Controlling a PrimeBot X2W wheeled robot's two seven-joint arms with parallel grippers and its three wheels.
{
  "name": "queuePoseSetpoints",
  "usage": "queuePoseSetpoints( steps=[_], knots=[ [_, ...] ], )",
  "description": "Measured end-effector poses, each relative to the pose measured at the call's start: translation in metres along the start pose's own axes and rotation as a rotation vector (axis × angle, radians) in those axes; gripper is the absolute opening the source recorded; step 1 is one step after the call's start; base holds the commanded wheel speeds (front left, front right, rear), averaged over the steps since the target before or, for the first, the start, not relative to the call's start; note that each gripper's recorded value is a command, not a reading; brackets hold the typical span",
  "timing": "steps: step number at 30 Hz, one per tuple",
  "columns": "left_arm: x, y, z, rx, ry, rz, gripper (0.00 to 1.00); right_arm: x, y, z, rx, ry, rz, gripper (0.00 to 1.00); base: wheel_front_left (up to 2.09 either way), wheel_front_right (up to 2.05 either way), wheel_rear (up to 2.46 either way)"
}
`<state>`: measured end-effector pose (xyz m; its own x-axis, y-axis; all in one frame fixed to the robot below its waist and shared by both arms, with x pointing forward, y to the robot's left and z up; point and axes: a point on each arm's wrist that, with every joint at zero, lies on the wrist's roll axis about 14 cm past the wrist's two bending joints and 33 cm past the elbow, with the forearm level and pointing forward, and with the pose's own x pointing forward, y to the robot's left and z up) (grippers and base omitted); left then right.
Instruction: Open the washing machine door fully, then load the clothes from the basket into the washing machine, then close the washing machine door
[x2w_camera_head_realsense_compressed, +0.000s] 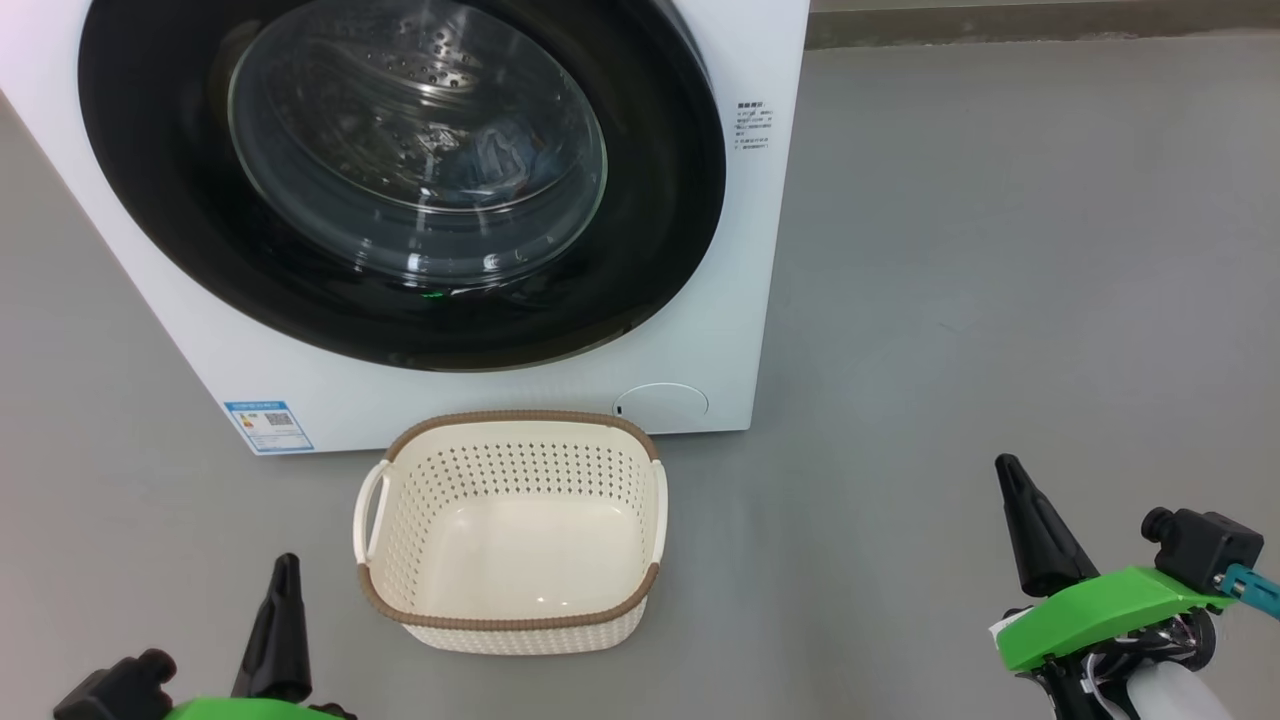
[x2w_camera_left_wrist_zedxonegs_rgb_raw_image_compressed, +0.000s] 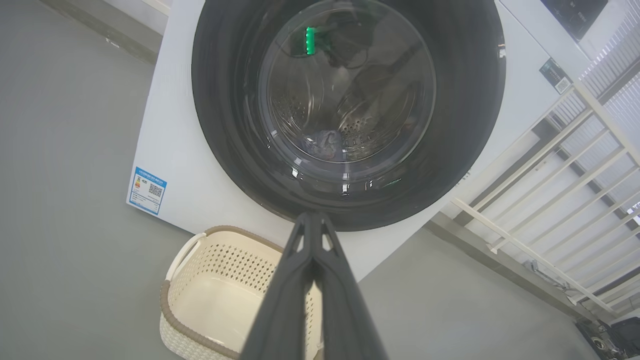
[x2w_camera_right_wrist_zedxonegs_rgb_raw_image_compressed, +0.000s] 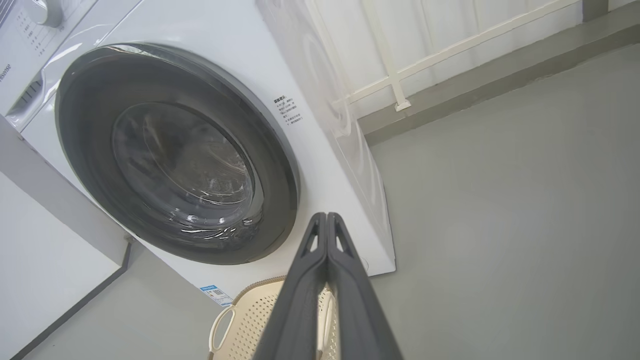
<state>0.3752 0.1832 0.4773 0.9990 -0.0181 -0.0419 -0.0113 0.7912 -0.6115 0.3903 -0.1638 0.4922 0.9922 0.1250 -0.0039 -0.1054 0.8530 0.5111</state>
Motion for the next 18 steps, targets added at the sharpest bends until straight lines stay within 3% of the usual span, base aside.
queuePoseSetpoints(
  steps=[18],
  knots=[
    [0.0006, 0.0049, 0.0006, -0.152, 0.011, 0.032, 0.00, 0.0004, -0.0101, 0.0063, 0.184, -0.015, -0.053, 0.00, 0.00, 0.00, 0.00]
  ],
)
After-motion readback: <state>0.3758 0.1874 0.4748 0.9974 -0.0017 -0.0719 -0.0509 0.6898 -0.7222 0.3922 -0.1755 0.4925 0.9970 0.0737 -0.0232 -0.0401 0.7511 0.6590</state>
